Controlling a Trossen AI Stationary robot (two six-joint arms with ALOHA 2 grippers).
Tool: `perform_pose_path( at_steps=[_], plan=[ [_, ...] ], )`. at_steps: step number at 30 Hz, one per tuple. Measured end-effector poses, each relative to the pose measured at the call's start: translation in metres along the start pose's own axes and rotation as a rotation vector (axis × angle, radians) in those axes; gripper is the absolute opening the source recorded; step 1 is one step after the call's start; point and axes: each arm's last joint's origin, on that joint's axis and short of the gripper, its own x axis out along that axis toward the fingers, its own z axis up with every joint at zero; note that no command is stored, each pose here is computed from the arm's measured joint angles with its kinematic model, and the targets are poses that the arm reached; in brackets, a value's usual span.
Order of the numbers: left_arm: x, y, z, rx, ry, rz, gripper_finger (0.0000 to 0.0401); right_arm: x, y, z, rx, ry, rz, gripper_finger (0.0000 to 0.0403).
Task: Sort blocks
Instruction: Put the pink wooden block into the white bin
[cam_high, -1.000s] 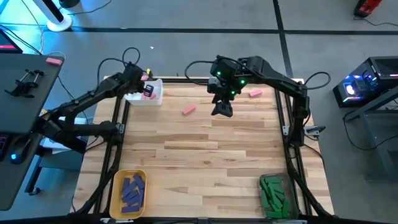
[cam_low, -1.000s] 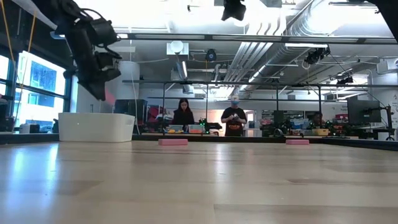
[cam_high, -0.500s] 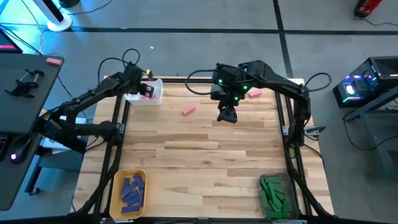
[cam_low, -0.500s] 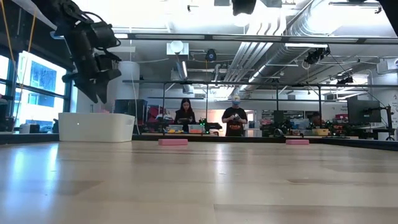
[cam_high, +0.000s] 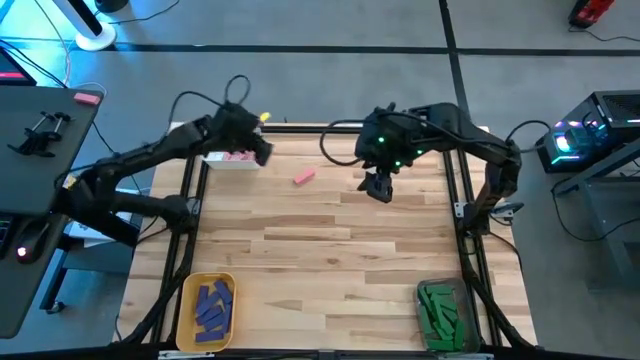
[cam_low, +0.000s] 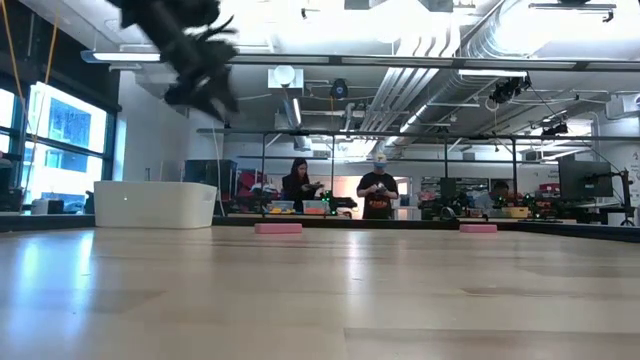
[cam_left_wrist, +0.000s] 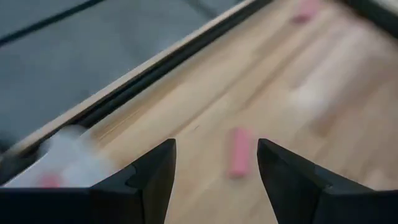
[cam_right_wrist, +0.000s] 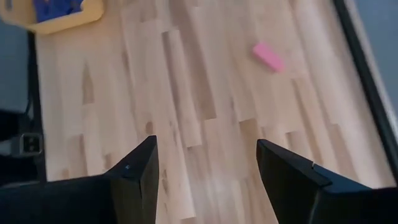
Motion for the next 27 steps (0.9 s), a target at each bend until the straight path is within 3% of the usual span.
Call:
perform_pose_path(
  at_steps=[4, 7, 10, 14, 19, 22, 27],
  plan=[
    [0.023, -0.045, 0.01, 0.144, -0.038, -0.115, 0.0209, -0.018, -0.002, -0.007, 0.043, -0.053, -0.058, 0.0204],
    [0.052, -0.065, 0.001, 0.274, 0.079, -0.14, 0.0209, -0.032, -0.005, -0.02, 0.099, -0.084, -0.104, 0.0204],
    [0.076, -0.074, -0.01, 0.331, 0.208, -0.119, 0.0209, -0.037, -0.009, -0.053, 0.196, -0.049, -0.188, 0.0204],
    [0.097, -0.075, -0.009, 0.328, 0.201, -0.079, 0.0209, -0.024, -0.011, -0.114, 0.356, 0.008, -0.212, 0.0204],
    [0.111, -0.065, -0.009, 0.331, 0.22, -0.058, 0.0209, 0.004, -0.009, -0.194, 0.587, -0.076, -0.058, 0.0204],
    [0.117, -0.063, -0.011, 0.323, 0.237, -0.064, 0.0209, 0.026, -0.009, -0.229, 0.742, -0.157, 0.056, 0.0204],
    [0.14, -0.067, -0.022, 0.27, 0.29, -0.085, 0.0209, 0.058, -0.007, -0.245, 0.849, -0.331, 0.215, 0.0204]
  ],
)
